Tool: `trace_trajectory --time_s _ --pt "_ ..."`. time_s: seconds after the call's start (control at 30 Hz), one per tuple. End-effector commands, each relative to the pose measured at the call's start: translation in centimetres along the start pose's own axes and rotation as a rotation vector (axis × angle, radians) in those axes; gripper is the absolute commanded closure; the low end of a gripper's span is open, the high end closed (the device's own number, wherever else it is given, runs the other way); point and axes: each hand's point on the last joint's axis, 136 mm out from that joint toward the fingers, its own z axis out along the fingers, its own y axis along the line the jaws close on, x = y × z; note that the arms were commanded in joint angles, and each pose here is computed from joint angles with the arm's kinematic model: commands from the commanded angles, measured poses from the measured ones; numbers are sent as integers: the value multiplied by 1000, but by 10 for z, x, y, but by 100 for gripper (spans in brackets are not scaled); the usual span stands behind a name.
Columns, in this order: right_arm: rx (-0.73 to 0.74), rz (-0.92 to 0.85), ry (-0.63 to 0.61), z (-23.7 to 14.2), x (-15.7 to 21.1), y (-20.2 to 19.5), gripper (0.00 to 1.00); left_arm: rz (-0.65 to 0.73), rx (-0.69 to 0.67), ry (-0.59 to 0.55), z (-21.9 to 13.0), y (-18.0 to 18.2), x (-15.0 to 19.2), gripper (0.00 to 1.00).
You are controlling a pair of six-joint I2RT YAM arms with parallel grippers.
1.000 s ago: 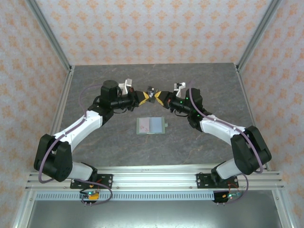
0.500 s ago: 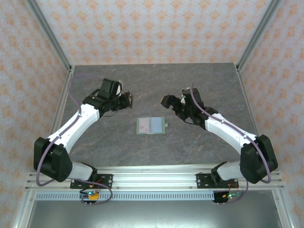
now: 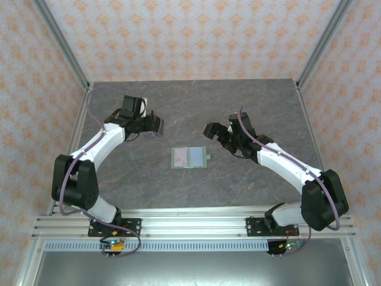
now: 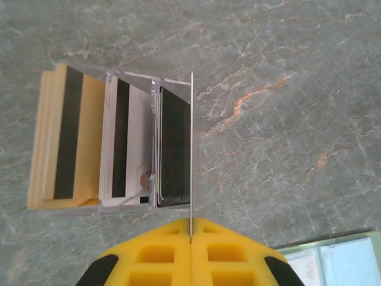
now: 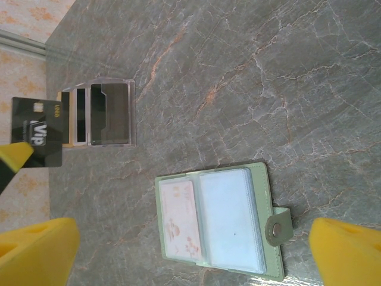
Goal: Take the credit cards out of the card holder
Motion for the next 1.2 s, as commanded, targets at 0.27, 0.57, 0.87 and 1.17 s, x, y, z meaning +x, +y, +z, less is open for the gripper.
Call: trace_trajectory --time_s 0.27,0.57,0.87,1.17 --pt "-1 7 -12 -5 -1 0 1 1 7 -51 36 2 -26 100" --pt "-3 20 0 -3 -1 1 1 0 -51 -44 49 14 -24 100" --pt "-8 20 9 -3 1 2 1 -15 -44 -63 47 13 -24 78" --pt "52 -1 36 0 7 -3 2 -103 -76 -122 -5 12 -42 50"
